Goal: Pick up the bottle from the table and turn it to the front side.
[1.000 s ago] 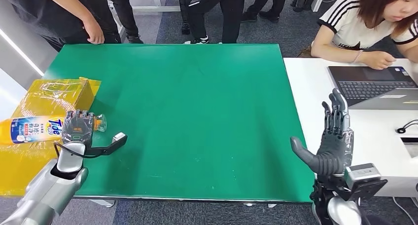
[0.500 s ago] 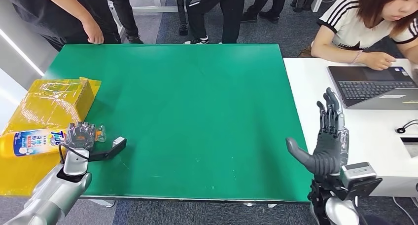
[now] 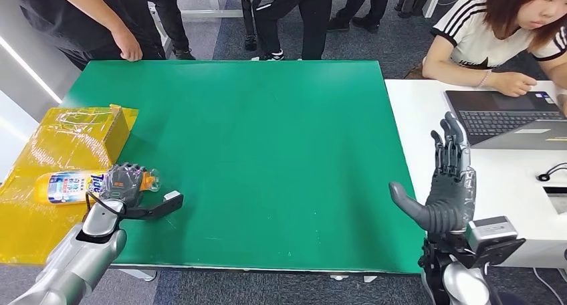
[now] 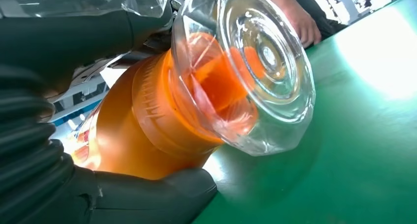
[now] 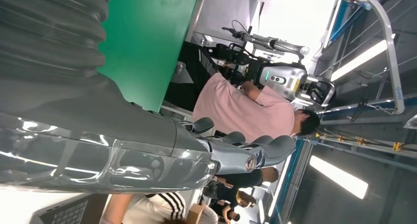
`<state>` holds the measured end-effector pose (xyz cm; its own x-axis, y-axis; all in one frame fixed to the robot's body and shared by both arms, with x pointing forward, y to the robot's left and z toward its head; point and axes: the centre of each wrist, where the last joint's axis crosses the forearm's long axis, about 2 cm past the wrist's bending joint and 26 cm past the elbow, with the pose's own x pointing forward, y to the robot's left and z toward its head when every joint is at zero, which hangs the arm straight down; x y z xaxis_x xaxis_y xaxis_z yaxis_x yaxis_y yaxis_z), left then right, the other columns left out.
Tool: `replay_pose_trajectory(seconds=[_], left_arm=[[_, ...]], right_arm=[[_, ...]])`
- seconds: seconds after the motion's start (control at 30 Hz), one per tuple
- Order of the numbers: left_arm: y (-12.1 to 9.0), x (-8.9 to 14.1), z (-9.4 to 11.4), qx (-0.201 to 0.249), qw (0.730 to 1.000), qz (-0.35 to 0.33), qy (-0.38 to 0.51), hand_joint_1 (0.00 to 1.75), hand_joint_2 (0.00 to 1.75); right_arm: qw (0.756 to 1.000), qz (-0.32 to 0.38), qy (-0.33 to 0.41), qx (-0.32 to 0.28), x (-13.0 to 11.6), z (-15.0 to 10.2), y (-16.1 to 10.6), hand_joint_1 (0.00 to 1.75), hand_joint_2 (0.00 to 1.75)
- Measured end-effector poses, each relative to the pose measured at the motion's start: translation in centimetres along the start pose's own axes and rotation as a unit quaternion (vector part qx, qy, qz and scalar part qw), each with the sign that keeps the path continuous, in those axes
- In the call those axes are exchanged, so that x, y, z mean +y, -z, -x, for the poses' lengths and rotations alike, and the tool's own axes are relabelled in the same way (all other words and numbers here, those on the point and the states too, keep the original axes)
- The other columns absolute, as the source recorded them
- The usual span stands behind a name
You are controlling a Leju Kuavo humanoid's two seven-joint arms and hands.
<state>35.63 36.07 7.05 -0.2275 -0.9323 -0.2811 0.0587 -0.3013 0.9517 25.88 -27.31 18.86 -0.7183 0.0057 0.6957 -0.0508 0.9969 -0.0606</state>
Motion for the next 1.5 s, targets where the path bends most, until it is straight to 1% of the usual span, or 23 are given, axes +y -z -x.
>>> replay_pose_trajectory(seconds=[0.13,0.23,0.27,0.37,0.4,0.63,0.73,0.8,0.87,0.97,1.07,1.23,1.5], left_arm=[[-0.1,0.0,0.0,-0.004,1.0,-0.005,-0.009,1.75,1.75],[-0.2,0.1,-0.2,-0.018,1.0,-0.014,-0.018,1.75,1.75],[-0.3,0.1,-0.3,-0.023,0.999,-0.018,-0.02,1.71,1.75],[-0.5,0.1,-0.6,-0.031,0.999,-0.026,-0.028,0.41,1.75],[-0.5,0.1,-0.7,-0.031,0.999,-0.026,-0.031,0.0,1.75],[-0.5,0.2,-0.3,-0.022,0.996,-0.031,-0.077,0.0,1.75],[-0.6,0.2,-0.4,-0.023,0.992,-0.047,-0.118,0.0,1.75],[-0.8,0.1,-0.9,-0.025,0.985,-0.065,-0.157,0.0,1.75],[-0.9,0.1,-1.9,-0.028,0.972,-0.089,-0.214,0.0,1.75],[-0.8,0.5,-3.8,-0.027,0.939,-0.13,-0.317,0.0,1.75],[-0.8,0.9,-5.2,-0.024,0.914,-0.153,-0.374,0.0,1.75],[-0.8,1.4,-6.3,-0.025,0.903,-0.167,-0.396,0.0,1.75],[-0.8,1.7,-6.6,-0.023,0.897,-0.174,-0.405,0.0,1.75]], right_arm=[[1.0,0.0,0.0,-0.003,0.0,-0.1,0.1,0.0,1.75],[1.0,0.001,0.002,-0.004,0.0,-0.1,0.4,0.0,1.75],[1.0,0.001,0.003,-0.005,-0.1,-0.2,0.6,0.0,1.75],[1.0,-0.001,0.003,-0.009,-0.1,-0.2,1.0,0.0,1.75],[1.0,-0.003,0.002,-0.01,-0.2,-0.2,1.1,0.0,1.75],[1.0,-0.007,0.001,-0.013,-0.2,-0.2,1.2,0.0,1.75],[1.0,-0.009,0.001,-0.013,-0.2,-0.1,1.2,0.0,1.75],[1.0,-0.01,0.002,-0.012,-0.2,-0.1,1.1,0.0,1.75],[1.0,-0.01,0.002,-0.01,-0.2,0.0,1.1,0.0,1.75],[1.0,-0.008,0.0,-0.007,-0.2,0.1,1.0,0.0,1.75],[1.0,-0.008,-0.002,-0.003,-0.2,0.2,0.9,0.0,1.75],[1.0,-0.009,-0.004,0.001,-0.2,0.4,0.7,0.0,1.75],[1.0,-0.009,-0.004,0.004,-0.2,0.5,0.6,0.0,1.75]])
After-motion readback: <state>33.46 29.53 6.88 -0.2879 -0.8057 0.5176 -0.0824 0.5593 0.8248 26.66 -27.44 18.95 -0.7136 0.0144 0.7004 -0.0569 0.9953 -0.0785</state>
